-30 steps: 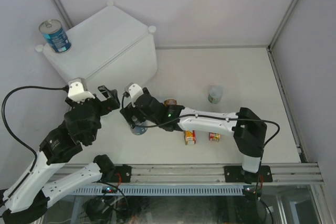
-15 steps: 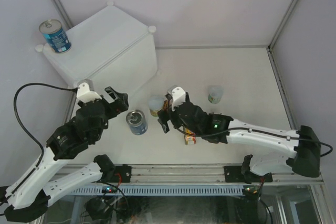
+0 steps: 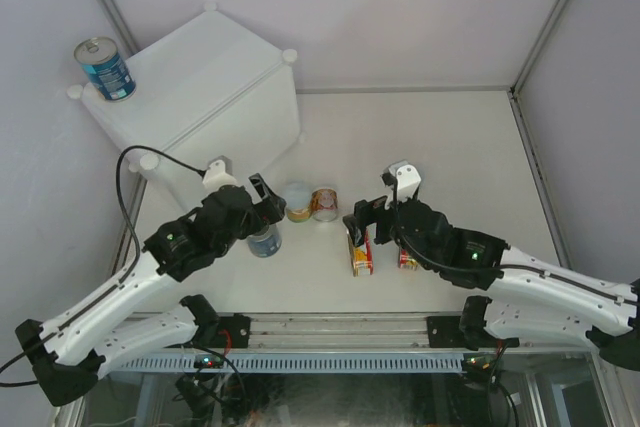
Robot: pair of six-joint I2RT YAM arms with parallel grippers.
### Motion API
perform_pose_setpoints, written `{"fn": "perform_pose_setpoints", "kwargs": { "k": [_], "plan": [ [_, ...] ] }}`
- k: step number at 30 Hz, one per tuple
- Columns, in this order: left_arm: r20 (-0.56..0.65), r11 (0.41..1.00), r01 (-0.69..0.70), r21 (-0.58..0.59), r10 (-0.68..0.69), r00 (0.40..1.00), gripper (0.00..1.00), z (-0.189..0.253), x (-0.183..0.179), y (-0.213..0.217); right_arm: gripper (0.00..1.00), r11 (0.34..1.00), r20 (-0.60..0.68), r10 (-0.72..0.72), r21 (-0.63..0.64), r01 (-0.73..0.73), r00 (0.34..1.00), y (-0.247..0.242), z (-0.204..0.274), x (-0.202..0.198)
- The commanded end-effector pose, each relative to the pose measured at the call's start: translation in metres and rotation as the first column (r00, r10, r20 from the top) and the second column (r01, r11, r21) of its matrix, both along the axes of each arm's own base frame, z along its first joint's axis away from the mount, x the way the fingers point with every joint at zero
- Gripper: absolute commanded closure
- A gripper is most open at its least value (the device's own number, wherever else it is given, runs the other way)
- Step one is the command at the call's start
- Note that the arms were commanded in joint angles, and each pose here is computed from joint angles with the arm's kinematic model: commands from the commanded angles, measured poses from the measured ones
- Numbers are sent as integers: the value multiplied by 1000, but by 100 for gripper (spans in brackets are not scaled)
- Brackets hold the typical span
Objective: Place and organize the canned foods onto the counter
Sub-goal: Pick up the canned food from the center of the board.
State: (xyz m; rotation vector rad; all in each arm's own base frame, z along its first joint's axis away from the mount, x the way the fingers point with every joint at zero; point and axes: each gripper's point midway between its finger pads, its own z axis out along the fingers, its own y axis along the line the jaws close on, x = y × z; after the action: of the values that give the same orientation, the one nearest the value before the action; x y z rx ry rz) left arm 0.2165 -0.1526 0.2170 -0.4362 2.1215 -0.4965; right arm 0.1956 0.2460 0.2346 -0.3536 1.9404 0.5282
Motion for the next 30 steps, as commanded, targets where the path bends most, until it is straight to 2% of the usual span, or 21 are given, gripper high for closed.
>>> {"fn": "perform_pose_setpoints", "kwargs": {
  "k": [1, 10, 19, 30],
  "plan": [
    [-47, 998, 15, -53, -18, 999, 0, -8, 0, -14, 7, 997, -9, -65, 35, 65, 998, -15, 3, -1],
    [-172, 988, -146, 39, 151, 974, 0, -44, -9, 16, 7, 994, -6, -79, 70, 80, 997, -25, 5, -6],
    [-187, 962, -218, 164, 248, 951, 0, -57, -4, 31, 7, 995, -6, -64, 77, 64, 998, -24, 2, -8],
    [-211, 945, -255, 205, 297, 931, 0, -67, -5, 36, 7, 996, -6, -48, 77, 48, 999, -21, 1, -4]
  ]
}}
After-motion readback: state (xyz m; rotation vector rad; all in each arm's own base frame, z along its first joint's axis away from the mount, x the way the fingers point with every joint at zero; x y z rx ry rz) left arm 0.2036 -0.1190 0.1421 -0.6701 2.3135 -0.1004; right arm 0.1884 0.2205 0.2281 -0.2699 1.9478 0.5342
